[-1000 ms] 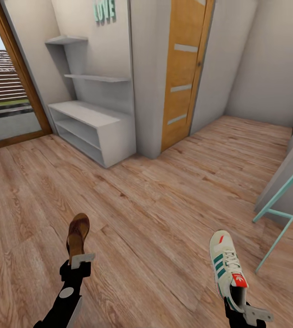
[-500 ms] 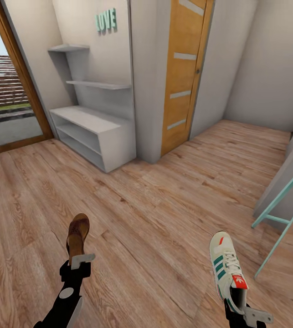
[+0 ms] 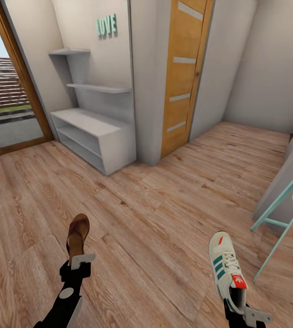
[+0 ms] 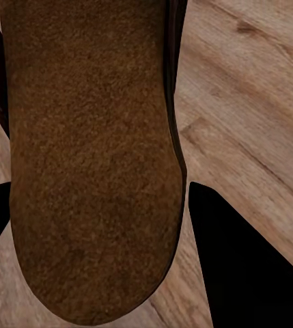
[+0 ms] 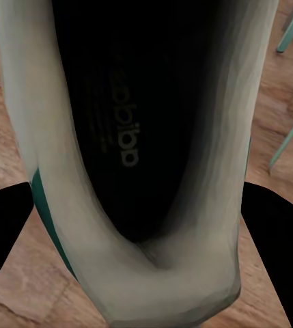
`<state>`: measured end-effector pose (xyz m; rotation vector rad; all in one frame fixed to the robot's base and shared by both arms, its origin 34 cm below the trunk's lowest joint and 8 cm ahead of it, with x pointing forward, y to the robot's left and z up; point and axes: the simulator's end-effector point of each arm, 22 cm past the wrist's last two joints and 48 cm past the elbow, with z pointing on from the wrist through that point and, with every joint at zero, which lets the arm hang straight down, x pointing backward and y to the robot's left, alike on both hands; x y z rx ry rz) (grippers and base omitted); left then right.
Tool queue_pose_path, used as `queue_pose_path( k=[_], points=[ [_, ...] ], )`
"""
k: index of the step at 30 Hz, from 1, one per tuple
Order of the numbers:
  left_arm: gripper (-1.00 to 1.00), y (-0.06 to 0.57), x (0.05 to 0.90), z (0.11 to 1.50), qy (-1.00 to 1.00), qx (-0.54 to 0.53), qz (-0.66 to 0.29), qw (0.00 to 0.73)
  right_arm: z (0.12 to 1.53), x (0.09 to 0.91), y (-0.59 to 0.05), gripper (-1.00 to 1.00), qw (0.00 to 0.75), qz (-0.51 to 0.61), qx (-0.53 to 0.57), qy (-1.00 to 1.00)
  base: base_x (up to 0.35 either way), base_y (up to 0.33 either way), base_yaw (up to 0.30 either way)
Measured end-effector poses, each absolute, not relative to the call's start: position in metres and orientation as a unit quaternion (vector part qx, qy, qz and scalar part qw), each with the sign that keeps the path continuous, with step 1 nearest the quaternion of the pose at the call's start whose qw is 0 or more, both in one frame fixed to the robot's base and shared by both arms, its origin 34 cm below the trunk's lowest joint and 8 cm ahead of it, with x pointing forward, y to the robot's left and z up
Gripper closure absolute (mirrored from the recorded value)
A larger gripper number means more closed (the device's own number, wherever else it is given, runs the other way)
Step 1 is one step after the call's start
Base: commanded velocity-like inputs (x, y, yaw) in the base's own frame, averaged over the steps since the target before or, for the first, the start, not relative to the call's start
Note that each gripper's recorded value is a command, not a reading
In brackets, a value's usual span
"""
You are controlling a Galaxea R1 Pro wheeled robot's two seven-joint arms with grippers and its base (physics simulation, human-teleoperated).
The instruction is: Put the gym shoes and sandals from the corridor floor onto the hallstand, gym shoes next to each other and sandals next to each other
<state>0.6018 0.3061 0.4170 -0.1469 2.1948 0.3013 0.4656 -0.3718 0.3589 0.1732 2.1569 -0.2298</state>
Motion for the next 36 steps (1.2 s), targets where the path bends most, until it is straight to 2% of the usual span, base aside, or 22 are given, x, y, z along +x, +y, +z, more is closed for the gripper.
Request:
queue_pose_path(
  k=[10,36],
  points=[
    [1.0,0.297,0.614,0.439,0.867,-0.066,0.112,0.482,0.361,0.469,-0.371,1.0,0.468,-0.092,0.07,0.876,0.034,0.053,0.0],
    [1.0,0.3,0.612,0.438,0.868,-0.067,0.116,0.478,0.361,0.468,-0.37,1.0,0.467,-0.091,0.07,0.877,0.136,0.289,0.0]
  ],
)
